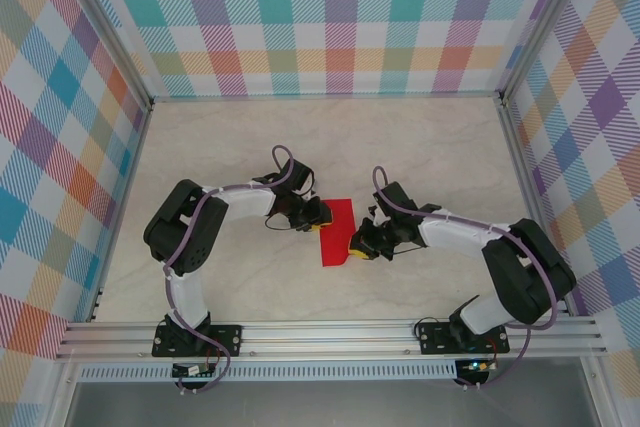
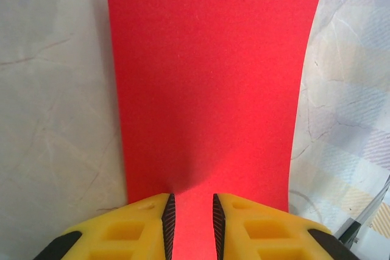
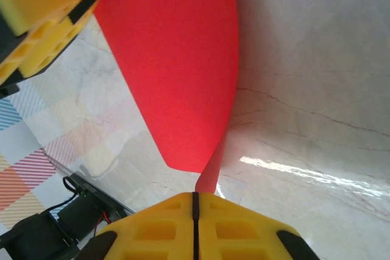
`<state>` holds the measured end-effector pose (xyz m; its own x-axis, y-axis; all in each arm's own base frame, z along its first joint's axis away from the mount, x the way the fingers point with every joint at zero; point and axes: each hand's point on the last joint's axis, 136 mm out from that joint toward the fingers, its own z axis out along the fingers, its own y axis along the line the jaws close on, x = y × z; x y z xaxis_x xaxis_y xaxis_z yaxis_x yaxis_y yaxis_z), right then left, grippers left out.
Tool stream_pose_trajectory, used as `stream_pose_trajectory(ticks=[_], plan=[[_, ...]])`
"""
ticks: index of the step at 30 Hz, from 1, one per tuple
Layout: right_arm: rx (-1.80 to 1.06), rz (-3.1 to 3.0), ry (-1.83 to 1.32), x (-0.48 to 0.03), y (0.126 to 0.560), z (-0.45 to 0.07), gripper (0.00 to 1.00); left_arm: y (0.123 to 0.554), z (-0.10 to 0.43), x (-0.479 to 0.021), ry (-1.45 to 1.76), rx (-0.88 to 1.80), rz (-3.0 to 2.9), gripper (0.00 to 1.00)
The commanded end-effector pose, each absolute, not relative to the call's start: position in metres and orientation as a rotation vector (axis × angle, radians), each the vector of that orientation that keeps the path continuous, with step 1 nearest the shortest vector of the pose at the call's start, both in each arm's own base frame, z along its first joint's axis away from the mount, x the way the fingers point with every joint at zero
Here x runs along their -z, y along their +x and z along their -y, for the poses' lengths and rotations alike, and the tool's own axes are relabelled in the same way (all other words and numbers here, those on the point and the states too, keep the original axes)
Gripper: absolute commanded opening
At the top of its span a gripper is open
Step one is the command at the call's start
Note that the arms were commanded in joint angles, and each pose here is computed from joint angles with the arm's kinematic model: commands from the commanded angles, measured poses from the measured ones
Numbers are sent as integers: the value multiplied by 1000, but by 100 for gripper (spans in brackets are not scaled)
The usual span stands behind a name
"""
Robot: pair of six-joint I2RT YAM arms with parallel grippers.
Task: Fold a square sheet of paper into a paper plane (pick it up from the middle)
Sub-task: Third fold the triangle at the center of the table.
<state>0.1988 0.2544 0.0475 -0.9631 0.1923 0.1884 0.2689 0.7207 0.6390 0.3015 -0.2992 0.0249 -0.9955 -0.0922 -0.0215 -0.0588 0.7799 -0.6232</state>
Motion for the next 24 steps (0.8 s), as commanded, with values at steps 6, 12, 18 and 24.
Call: stream_pose_trajectory(ticks=[6,12,18,24], plan=[[1133,2817,-390,-56,220,-267,4,296,303,-28,-79,1014,-2937,26],[1169,2828,-366,-62,233,-277,3,299,305,-37,-67,1023,-2915,26],[1222,2816,-330,-64,250,-293,2,297,303,-25,-82,999,-2943,25],[1216,2808,-270,-59,256,-302,2,299,303,-30,-77,1000,-2932,25]])
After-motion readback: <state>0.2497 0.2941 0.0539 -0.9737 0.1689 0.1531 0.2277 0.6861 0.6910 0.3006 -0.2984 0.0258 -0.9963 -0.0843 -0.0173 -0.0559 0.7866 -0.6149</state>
